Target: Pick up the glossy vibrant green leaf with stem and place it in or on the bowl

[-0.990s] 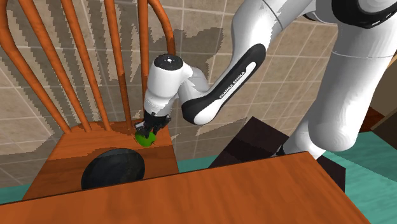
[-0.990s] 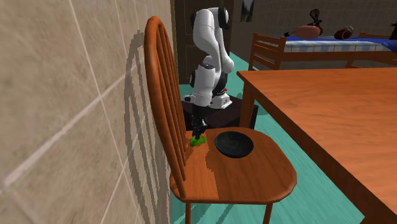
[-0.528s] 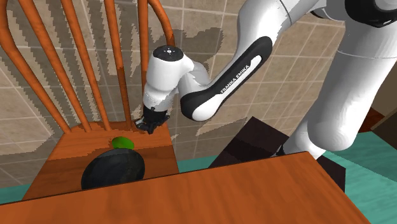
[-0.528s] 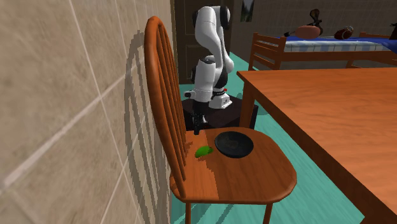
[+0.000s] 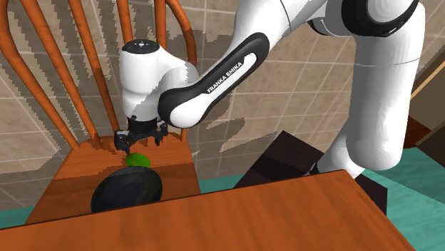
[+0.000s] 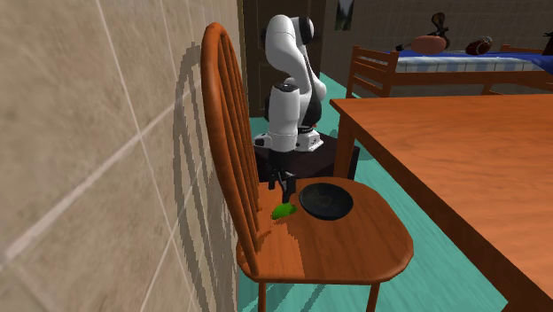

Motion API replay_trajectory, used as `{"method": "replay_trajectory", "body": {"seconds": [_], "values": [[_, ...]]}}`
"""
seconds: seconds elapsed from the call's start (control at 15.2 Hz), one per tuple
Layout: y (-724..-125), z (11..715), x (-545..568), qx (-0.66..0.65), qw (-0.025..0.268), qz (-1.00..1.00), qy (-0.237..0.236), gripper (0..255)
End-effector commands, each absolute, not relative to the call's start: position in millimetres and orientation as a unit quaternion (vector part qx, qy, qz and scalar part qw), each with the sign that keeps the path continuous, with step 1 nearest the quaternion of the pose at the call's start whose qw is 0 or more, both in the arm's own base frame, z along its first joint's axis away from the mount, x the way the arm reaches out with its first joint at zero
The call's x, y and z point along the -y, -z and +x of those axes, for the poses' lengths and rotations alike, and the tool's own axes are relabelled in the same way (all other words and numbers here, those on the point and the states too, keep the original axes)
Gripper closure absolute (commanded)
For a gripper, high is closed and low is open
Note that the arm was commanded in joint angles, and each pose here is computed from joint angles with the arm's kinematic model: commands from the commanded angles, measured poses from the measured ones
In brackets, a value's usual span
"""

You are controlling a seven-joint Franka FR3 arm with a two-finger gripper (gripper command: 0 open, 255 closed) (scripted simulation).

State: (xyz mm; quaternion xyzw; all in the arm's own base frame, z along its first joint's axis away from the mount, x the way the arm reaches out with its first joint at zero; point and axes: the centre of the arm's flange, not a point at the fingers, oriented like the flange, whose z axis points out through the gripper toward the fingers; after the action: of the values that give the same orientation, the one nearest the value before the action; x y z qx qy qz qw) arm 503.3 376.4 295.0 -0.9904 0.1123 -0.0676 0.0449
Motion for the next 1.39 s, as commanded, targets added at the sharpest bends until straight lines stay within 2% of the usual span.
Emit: {"method": "replay_trajectory", "body": {"seconds": [0.0,0.53,1.06,1.12,1.32], "values": [[-299.0,524.4,-394.6,-0.112,0.046,-0.991,0.050,0],[-259.7,530.8,-400.2,-0.112,0.046,-0.992,0.048,0],[-259.7,530.8,-400.2,-0.112,0.046,-0.992,0.048,0],[-260.3,530.5,-400.3,-0.112,0.046,-0.992,0.048,255],[-260.2,531.0,-400.1,-0.112,0.046,-0.992,0.048,255]]}}
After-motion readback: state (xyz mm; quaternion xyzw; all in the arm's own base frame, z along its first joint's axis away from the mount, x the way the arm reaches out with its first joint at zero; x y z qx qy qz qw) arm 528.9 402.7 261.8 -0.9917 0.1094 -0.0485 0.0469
